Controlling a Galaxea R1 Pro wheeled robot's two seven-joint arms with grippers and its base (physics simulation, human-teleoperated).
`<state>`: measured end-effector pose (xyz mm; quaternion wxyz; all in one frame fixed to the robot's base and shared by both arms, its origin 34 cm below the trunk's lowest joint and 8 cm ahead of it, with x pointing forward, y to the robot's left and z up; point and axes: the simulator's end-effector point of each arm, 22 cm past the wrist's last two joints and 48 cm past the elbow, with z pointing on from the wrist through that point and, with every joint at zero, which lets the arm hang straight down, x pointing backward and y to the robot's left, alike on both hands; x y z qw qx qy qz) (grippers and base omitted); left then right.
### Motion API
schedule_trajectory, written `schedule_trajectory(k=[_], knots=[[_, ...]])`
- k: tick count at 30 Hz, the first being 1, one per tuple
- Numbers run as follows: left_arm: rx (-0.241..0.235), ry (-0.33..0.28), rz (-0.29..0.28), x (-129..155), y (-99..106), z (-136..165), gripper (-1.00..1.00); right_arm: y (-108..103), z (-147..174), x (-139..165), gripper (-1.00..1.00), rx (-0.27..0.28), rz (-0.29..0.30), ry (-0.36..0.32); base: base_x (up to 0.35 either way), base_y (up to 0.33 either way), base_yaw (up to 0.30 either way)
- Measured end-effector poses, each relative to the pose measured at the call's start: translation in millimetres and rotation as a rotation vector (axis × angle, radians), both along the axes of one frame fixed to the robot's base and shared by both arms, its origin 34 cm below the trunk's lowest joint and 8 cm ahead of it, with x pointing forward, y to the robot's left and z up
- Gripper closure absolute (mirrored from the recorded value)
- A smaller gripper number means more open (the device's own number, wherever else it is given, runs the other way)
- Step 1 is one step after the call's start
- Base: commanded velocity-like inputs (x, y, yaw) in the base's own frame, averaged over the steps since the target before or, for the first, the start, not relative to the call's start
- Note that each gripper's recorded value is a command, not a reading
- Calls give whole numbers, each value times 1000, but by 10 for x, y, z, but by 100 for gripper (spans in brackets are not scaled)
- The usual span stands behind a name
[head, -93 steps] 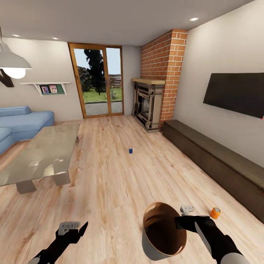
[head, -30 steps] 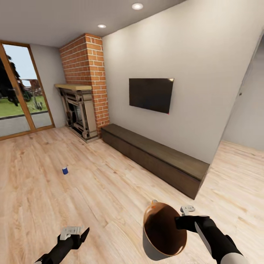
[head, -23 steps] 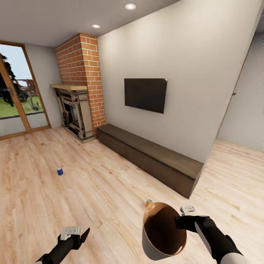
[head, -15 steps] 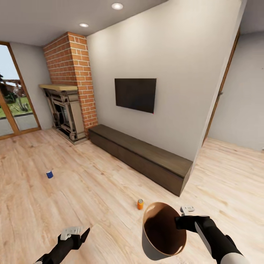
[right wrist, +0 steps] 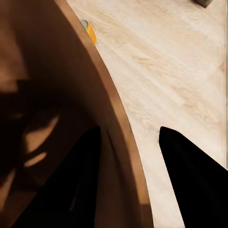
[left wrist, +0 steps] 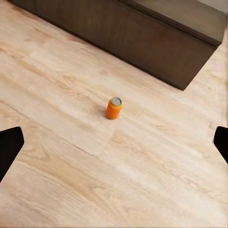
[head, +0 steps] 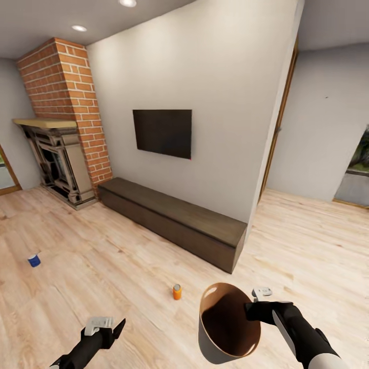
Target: Put the three can of soda from the living room inside the tash can in the kitchen.
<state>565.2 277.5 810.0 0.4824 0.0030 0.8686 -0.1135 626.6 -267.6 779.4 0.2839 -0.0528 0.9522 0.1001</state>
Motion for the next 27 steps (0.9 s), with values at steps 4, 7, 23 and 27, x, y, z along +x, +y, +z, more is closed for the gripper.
schedule_trajectory(k=[4,7,23,27], knots=[[0,0,0,0,0,0,-100,-1,-1,0,100,0,0,0,261,130,-246],[0,0,0,0,0,0,-100,-1,0,1,100,0,-2,0,269,149,-246],[-1,5,-4,-11,-9,-23,-100,-1,-21,-6,100,0,-2,4,197,214,-152],[0,8,-5,-15,-12,-33,-100,0,-29,-9,100,2,-3,6,27,266,-212]])
